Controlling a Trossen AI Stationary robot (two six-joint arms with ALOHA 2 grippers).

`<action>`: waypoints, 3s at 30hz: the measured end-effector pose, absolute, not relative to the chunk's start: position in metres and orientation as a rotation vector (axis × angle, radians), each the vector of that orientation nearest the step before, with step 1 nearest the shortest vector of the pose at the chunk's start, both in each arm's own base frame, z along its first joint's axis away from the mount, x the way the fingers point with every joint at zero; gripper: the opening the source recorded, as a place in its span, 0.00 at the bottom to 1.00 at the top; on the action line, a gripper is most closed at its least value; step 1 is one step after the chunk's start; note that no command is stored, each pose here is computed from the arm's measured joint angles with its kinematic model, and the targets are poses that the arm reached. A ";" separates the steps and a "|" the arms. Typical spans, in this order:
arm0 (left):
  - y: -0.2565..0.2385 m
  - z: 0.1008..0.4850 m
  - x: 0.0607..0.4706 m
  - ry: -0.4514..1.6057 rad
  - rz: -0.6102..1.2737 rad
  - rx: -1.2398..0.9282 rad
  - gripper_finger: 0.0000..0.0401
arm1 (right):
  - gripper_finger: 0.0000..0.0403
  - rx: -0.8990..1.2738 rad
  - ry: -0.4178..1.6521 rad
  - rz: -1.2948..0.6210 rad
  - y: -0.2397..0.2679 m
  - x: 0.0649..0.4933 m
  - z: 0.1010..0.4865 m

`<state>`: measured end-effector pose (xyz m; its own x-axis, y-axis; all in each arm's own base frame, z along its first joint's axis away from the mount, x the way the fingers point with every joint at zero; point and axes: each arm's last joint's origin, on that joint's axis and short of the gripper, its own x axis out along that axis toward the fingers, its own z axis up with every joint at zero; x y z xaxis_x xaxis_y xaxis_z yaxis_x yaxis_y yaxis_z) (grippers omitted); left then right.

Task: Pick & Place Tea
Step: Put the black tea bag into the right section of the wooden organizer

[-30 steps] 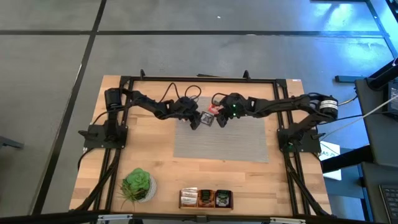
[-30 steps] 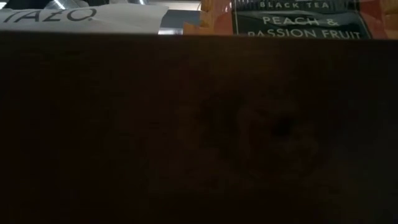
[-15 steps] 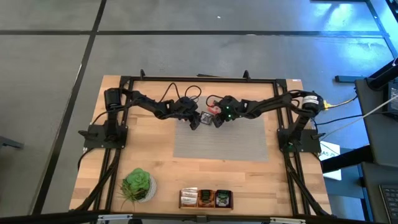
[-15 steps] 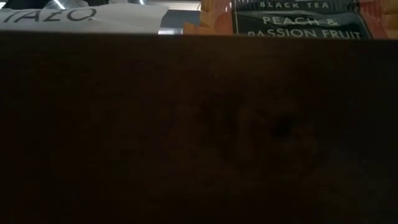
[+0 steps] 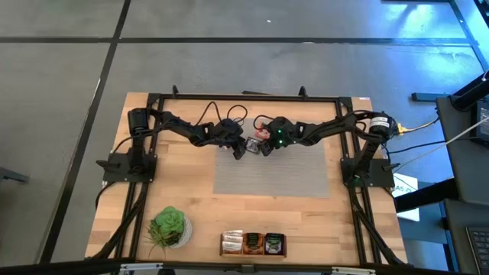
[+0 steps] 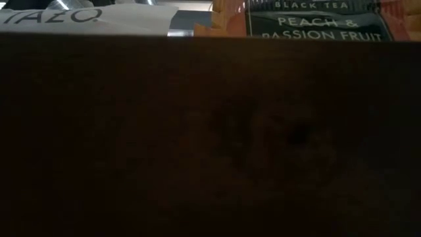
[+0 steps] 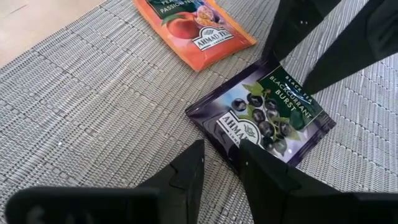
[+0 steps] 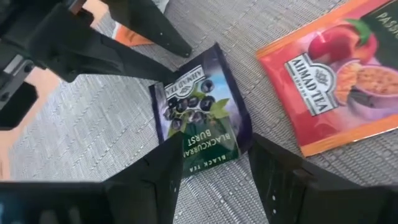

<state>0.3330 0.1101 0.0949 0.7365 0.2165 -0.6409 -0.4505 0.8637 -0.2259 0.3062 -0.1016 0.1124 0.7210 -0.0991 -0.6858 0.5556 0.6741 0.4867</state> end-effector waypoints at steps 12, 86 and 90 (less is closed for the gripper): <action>0.110 0.094 0.333 0.648 0.376 -0.384 0.24 | 0.32 0.751 0.677 -0.391 -0.101 0.306 0.112; 0.084 0.172 0.325 0.522 0.223 -0.312 0.24 | 0.00 0.424 0.628 -0.202 -0.082 0.288 0.184; 0.067 0.189 0.324 0.476 0.135 -0.303 0.24 | 0.00 0.394 0.608 -0.152 -0.063 0.280 0.205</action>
